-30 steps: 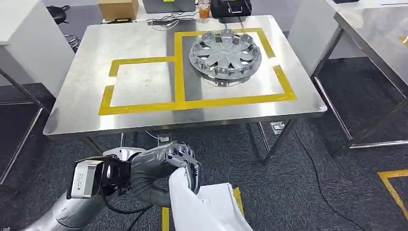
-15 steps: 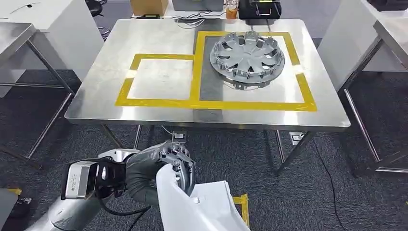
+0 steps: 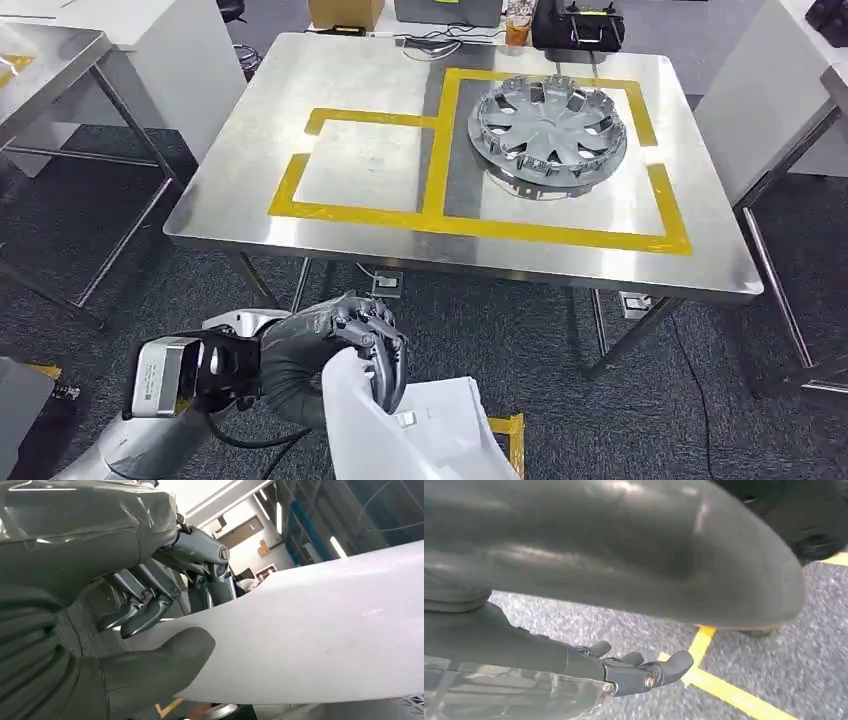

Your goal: Take the parts from the cabinet and place them on the table.

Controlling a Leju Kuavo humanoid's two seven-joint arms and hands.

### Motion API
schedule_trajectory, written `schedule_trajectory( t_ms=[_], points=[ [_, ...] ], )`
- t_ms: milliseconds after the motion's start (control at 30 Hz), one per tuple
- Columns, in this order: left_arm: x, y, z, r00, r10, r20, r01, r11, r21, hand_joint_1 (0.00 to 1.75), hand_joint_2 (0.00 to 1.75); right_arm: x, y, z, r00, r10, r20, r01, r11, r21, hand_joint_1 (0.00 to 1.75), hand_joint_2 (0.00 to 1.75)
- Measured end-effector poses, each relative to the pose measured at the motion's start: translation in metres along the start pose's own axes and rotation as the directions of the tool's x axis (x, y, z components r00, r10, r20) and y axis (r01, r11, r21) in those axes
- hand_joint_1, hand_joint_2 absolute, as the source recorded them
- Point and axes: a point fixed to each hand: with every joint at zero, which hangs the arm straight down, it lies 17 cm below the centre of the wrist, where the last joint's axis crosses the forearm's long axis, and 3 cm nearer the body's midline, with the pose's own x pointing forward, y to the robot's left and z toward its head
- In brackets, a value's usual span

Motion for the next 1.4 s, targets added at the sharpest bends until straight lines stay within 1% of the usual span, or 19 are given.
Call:
schedule_trajectory(
  t_ms=[567,1100,1400],
  points=[
    [0.001,0.001,0.001,1.000,0.000,0.001,0.000,1.000,0.003,1.75,1.75,0.004,0.004,-0.002,1.000,-0.006,0.013,0.006,1.000,0.001,0.00,0.00],
    [0.001,0.000,-0.001,1.000,-0.001,0.003,0.001,1.000,0.002,1.75,1.75,0.002,-0.008,0.000,1.000,0.005,0.011,-0.004,1.000,-0.030,0.00,0.00],
    [0.001,0.000,0.000,1.000,-0.001,0.002,0.001,1.000,0.004,1.75,1.75,0.002,-0.008,0.000,1.000,0.008,0.012,-0.007,1.000,-0.030,0.00,0.00]
  ],
)
